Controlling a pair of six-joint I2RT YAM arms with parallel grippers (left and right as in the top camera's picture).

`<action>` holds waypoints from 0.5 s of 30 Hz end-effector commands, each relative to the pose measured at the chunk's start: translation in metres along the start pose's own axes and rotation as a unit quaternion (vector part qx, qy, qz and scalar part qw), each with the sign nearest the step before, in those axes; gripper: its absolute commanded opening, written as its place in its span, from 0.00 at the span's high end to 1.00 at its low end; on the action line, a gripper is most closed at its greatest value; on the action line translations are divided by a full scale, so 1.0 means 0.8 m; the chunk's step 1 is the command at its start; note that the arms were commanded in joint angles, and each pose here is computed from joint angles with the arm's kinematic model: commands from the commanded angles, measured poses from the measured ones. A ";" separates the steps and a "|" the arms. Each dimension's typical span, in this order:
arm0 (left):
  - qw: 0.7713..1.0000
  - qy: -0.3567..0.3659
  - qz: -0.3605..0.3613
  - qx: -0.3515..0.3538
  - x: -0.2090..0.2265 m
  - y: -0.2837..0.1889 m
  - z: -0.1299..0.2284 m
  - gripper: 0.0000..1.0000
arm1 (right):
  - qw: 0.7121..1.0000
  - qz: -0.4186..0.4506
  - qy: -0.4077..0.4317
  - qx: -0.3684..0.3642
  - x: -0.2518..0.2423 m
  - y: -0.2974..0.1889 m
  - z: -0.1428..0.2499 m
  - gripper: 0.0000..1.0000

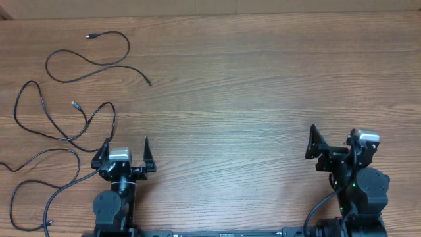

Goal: Untangle cables

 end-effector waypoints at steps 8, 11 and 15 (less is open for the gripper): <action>1.000 -0.004 -0.009 -0.004 0.004 0.000 -0.001 0.00 | 0.997 -0.045 -0.006 -0.061 0.015 -0.003 0.014 0.00; 1.000 -0.004 -0.009 -0.004 0.004 0.000 -0.001 0.00 | 0.995 -0.060 -0.008 -0.084 0.020 0.001 0.024 0.00; 1.000 -0.004 -0.009 -0.004 0.004 0.000 -0.001 0.01 | 0.991 -0.089 -0.010 -0.103 0.029 0.006 0.038 0.00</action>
Point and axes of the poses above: each gripper's point midway between its finger pads, its own y axis out along the fingers, its own x axis along the line the jaws close on, z = x × y, the point moved 2 cm from there along -y, back along the fingers, and after that the axes turned 3 degrees about -y, right-handed, at the moved point
